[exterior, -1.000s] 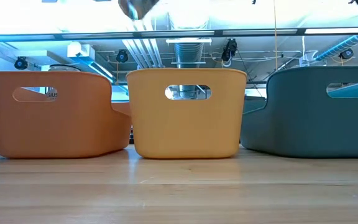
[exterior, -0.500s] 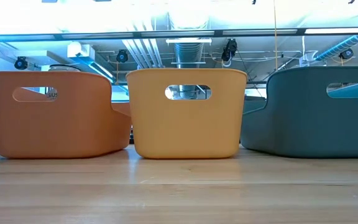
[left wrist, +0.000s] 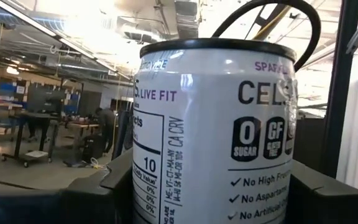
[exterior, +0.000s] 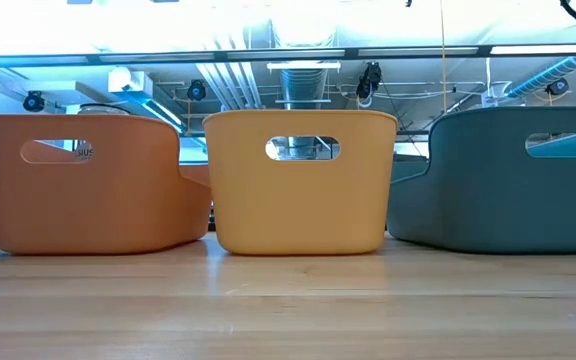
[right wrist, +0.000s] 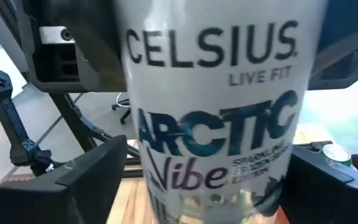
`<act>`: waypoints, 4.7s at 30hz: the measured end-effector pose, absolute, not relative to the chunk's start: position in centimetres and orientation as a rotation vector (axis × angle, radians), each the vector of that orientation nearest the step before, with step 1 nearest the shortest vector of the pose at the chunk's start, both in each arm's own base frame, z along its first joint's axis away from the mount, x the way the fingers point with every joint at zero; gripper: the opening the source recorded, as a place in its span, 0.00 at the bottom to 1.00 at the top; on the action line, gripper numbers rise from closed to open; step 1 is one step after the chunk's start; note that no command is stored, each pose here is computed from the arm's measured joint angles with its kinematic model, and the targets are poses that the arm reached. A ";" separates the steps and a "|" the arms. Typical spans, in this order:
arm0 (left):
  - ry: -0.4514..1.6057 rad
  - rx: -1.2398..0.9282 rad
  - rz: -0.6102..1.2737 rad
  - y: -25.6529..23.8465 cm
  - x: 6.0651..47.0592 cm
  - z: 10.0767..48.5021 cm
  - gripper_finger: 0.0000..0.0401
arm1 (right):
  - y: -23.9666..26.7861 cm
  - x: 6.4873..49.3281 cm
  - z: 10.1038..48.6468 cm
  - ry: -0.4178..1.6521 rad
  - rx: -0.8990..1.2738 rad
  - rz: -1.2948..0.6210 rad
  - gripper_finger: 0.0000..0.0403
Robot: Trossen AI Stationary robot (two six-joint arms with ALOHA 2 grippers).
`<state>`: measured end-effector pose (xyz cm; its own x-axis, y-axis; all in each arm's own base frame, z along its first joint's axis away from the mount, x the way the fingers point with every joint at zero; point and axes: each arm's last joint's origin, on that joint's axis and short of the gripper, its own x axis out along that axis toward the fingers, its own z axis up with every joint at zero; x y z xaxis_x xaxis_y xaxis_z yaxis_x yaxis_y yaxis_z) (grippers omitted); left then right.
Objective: Sort soda cans
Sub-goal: Put the bottom white soda can into the orange bin, then put the white soda can into the orange bin
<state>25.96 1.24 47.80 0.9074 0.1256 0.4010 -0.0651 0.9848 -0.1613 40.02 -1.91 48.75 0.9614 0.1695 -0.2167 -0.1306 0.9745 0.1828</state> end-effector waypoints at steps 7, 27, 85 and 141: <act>-0.440 -0.153 0.094 1.2 25.9 47.9 0.56 | -2.0 40.0 48.8 0.229 0.161 0.147 0.63; -0.069 -0.272 0.105 2.0 22.9 45.9 0.84 | -2.0 38.6 45.4 0.603 0.125 0.106 0.62; 0.785 -0.293 0.386 4.8 21.2 37.6 0.59 | -1.9 35.8 44.8 0.816 0.136 0.067 0.90; 1.283 -0.121 0.303 6.6 24.8 27.4 0.81 | -1.5 35.8 44.2 0.872 0.272 -0.027 0.90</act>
<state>24.84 6.63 27.36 0.2508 0.1553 -0.9555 -0.2892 0.9540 0.0791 35.77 -1.46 44.23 0.6450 0.0868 -0.7593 0.1340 0.9653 0.2243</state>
